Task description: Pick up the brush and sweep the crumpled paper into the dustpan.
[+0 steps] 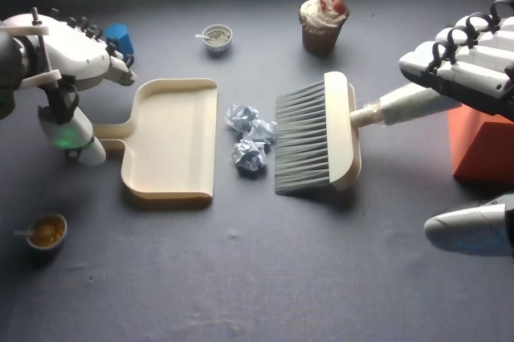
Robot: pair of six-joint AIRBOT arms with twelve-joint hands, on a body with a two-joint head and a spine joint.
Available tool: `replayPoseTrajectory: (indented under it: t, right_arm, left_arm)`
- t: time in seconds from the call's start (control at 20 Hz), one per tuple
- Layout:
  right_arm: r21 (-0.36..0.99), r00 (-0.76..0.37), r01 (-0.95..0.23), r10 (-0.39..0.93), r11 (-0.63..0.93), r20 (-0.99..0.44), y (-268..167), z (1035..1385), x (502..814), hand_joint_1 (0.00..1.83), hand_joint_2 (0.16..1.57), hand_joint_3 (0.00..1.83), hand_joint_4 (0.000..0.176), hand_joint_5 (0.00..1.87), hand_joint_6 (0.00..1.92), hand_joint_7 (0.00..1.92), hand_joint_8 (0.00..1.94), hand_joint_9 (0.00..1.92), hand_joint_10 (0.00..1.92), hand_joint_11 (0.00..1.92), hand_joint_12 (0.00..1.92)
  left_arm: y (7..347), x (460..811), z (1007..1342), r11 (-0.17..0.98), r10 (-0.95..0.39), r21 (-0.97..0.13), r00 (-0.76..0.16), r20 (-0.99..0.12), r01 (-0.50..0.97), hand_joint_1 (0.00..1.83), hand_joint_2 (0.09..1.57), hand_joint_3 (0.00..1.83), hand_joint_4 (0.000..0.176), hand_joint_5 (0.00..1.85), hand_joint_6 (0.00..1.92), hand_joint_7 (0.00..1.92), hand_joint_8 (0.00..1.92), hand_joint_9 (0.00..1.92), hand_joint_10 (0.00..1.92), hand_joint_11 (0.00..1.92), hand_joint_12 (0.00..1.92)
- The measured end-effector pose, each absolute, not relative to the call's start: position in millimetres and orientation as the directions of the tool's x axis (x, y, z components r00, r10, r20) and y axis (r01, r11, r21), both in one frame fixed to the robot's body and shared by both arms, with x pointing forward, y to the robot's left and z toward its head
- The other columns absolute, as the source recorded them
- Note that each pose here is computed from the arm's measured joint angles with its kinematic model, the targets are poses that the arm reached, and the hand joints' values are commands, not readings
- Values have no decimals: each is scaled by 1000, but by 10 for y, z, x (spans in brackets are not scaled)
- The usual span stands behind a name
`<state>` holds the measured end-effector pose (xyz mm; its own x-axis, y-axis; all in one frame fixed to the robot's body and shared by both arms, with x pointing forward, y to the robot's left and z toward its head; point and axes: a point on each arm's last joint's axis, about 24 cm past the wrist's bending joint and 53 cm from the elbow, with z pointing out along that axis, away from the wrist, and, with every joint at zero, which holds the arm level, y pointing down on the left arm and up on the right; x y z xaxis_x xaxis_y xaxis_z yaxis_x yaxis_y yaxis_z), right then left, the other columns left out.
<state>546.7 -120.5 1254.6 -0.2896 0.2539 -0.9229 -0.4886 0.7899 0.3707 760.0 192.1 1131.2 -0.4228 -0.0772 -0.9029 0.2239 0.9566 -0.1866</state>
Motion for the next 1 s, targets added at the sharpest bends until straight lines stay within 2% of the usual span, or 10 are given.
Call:
replayPoseTrajectory:
  t: [0.05, 0.1, 0.2, 0.25, 0.3, 0.6, 0.75, 0.8, 1.0]
  right_arm:
    - [370, -289, -488, 254, 790, -923, -1206, 12547, 5468, 0, 987, 17, 0, 10, 1, 27, 1, 41, 2, 74, 16]
    - [371, -289, -488, 254, 790, -923, -1205, 12546, 5467, 0, 1007, 22, 0, 15, 3, 35, 4, 50, 5, 80, 17]
    - [370, -289, -488, 254, 790, -923, -1206, 12547, 5468, 0, 1005, 18, 0, 2, 0, 17, 0, 31, 0, 64, 10]
    - [370, -289, -489, 254, 790, -923, -1203, 12548, 5465, 0, 1003, 15, 0, 0, 0, 15, 1, 25, 0, 58, 7]
    - [371, -290, -490, 254, 789, -923, -1194, 12546, 5458, 0, 1012, 14, 0, 20, 7, 44, 11, 52, 10, 89, 19]
    - [371, -291, -491, 253, 788, -923, -1192, 12545, 5457, 0, 1003, 4, 0, 16, 1, 40, 2, 49, 2, 78, 11]
    - [371, -291, -491, 253, 788, -923, -1192, 12545, 5457, 0, 1007, 4, 0, 32, 5, 64, 8, 67, 6, 76, 9]
    - [371, -290, -491, 254, 788, -923, -1193, 12546, 5457, 0, 1007, 3, 0, 40, 7, 67, 8, 63, 4, 72, 7]
    - [372, -291, -492, 253, 787, -922, -1185, 12546, 5450, 0, 1005, 2, 0, 35, 4, 67, 5, 56, 2, 51, 0]
  left_arm:
    - [1921, 7601, 11296, 956, -75, -186, -425, -902, 225, 791, 938, 6, 55, 285, 12, 155, 8, 117, 9, 91, 21]
    - [1937, 7601, 11263, 957, -73, -184, -429, -900, 223, 806, 945, 7, 43, 292, 12, 140, 1, 107, 3, 75, 14]
    - [1955, 7614, 11213, 959, -75, -184, -436, -897, 213, 806, 934, 2, 45, 299, 13, 155, 6, 119, 7, 76, 14]
    - [1970, 7620, 11209, 961, -79, -185, -434, -897, 207, 807, 933, 1, 39, 299, 11, 150, 3, 115, 4, 71, 11]
    - [1989, 7641, 11227, 961, -89, -190, -425, -901, 203, 788, 922, 0, 53, 288, 4, 129, 0, 118, 4, 82, 16]
    - [2039, 7644, 11181, 960, -107, -203, -415, -904, 194, 799, 937, 6, 50, 274, 4, 68, 1, 55, 0, 57, 4]
    - [2061, 7629, 11131, 961, -107, -202, -422, -900, 187, 813, 919, 0, 57, 338, 8, 119, 5, 97, 5, 97, 21]
    - [2064, 7627, 11126, 961, -108, -203, -423, -900, 186, 814, 935, 6, 51, 334, 1, 105, 0, 76, 0, 79, 12]
    - [2088, 7616, 11077, 964, -103, -196, -429, -898, 179, 780, 951, 10, 62, 366, 11, 99, 12, 80, 8, 73, 9]
